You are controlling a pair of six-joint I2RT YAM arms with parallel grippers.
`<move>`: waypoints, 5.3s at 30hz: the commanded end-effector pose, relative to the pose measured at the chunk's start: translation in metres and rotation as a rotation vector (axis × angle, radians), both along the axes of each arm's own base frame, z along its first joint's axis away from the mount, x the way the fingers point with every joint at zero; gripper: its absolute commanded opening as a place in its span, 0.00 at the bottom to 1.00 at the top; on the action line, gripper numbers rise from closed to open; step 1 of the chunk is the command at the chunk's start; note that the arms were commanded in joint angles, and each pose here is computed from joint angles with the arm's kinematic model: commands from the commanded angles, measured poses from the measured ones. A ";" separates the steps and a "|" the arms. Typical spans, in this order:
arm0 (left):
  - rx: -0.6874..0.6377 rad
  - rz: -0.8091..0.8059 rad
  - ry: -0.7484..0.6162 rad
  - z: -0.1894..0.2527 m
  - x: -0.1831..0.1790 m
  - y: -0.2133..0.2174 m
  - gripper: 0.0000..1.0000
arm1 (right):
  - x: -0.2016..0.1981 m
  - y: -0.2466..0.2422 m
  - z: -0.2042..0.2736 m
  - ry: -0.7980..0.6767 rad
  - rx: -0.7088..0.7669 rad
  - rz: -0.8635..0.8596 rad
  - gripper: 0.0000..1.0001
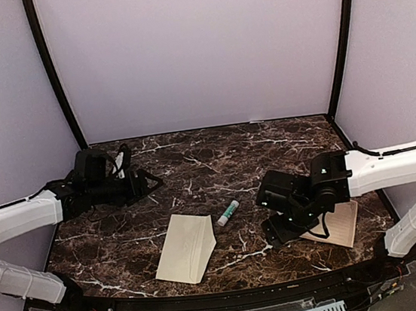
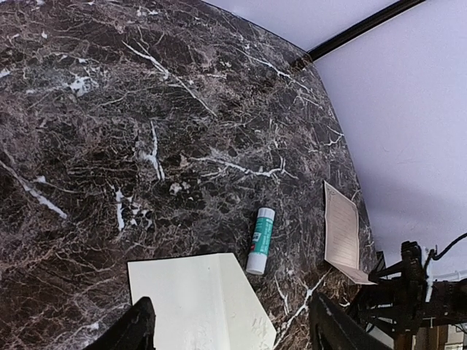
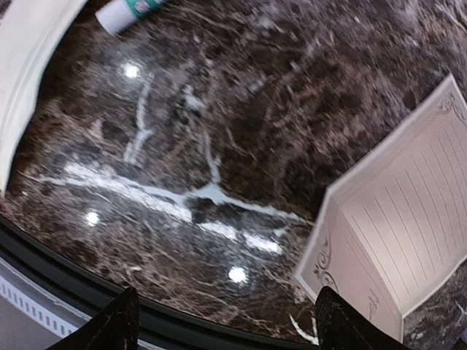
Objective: Place the letter into the envelope and seal it
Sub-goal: Pick up the letter from the center of the board, then fold the letter.
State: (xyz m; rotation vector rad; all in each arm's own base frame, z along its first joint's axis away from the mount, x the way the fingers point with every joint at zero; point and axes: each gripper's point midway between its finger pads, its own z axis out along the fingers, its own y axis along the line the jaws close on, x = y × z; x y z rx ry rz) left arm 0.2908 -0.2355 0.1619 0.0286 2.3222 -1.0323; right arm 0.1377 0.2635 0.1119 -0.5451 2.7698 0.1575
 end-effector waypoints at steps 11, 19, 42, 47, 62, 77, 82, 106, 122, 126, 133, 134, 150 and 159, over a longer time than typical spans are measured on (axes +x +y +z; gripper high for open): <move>-0.035 -0.040 0.108 0.004 -0.035 0.015 0.72 | -0.013 -0.082 -0.044 0.084 -0.146 -0.131 0.81; -0.059 -0.020 0.107 0.010 -0.047 0.022 0.72 | -0.007 -0.090 -0.064 0.088 -0.213 -0.139 0.70; -0.012 0.014 -0.067 0.053 -0.059 0.046 0.69 | 0.028 -0.035 -0.015 -0.023 -0.048 -0.123 0.00; -0.119 -0.021 -0.100 0.076 -0.066 0.037 0.68 | 0.029 0.003 0.029 -0.035 0.204 -0.083 0.00; -0.303 -0.354 -0.199 0.134 -0.119 -0.071 0.69 | 0.006 0.095 0.160 -0.092 0.866 0.247 0.00; -0.323 -0.533 -0.132 0.104 -0.151 -0.124 0.71 | -0.021 0.126 0.202 -0.068 1.098 0.482 0.00; -0.369 -0.546 -0.130 0.106 -0.154 -0.126 0.71 | -0.023 0.130 0.198 -0.045 1.101 0.497 0.00; -0.434 -0.540 -0.123 0.112 -0.155 -0.127 0.12 | -0.017 0.123 0.191 -0.084 1.080 0.456 0.00; -0.427 -0.533 -0.147 0.114 -0.159 -0.116 0.00 | 0.014 0.082 0.180 -0.196 0.964 0.230 0.69; -0.422 -0.564 -0.159 0.116 -0.165 -0.113 0.00 | 0.021 0.060 0.180 -0.244 0.917 0.173 0.89; -0.471 -0.536 -0.211 0.132 -0.166 -0.104 0.00 | 0.026 0.029 0.169 -0.280 0.935 0.071 0.99; -0.477 -0.531 -0.215 0.134 -0.166 -0.102 0.00 | 0.026 0.027 0.166 -0.276 0.942 0.061 0.99; -0.528 -0.537 -0.260 0.153 -0.167 -0.103 0.00 | 0.006 0.063 0.159 -0.165 1.117 0.207 0.95; -0.573 -0.551 -0.273 0.163 -0.170 -0.102 0.00 | 0.007 0.076 0.153 -0.129 1.162 0.213 0.80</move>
